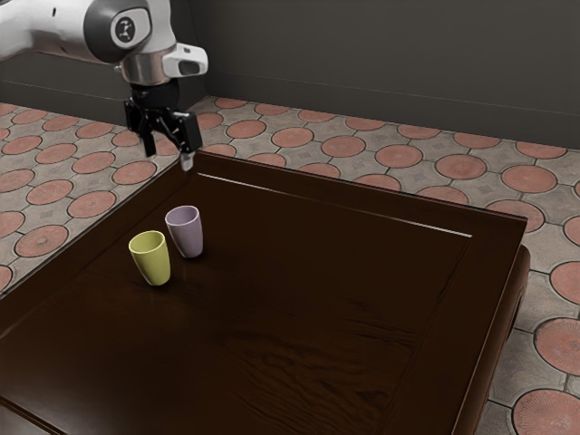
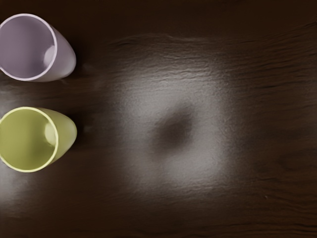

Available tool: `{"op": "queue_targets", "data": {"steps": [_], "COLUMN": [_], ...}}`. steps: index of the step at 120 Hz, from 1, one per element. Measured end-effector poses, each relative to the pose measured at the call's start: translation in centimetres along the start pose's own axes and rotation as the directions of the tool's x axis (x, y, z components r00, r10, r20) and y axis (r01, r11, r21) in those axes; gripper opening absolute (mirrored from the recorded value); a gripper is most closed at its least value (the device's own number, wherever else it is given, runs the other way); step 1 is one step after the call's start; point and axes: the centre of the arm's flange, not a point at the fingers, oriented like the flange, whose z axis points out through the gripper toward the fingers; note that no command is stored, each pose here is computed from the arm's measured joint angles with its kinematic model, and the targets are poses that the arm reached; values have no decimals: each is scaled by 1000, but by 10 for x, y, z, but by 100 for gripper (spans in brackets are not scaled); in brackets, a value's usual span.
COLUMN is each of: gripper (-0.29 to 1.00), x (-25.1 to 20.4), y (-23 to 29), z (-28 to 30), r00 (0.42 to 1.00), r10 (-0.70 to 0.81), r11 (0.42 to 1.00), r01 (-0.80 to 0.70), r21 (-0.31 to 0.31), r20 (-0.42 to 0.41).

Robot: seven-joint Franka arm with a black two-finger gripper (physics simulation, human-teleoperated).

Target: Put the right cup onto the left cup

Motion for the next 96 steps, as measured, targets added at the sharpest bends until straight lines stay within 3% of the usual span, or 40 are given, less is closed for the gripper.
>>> {"op": "queue_targets", "data": {"steps": [20,52,96], "gripper": [70,68,58], "x": [16,64,102], "y": [-5,-65,-86], "z": [18,122,190], "r00": [1000,994,996], "r10": [-2,-86,-77], "r11": [1000,996,994], "r01": [2,88,81], "r21": [6,-33,-75], "r20": [-9,63,55]}}
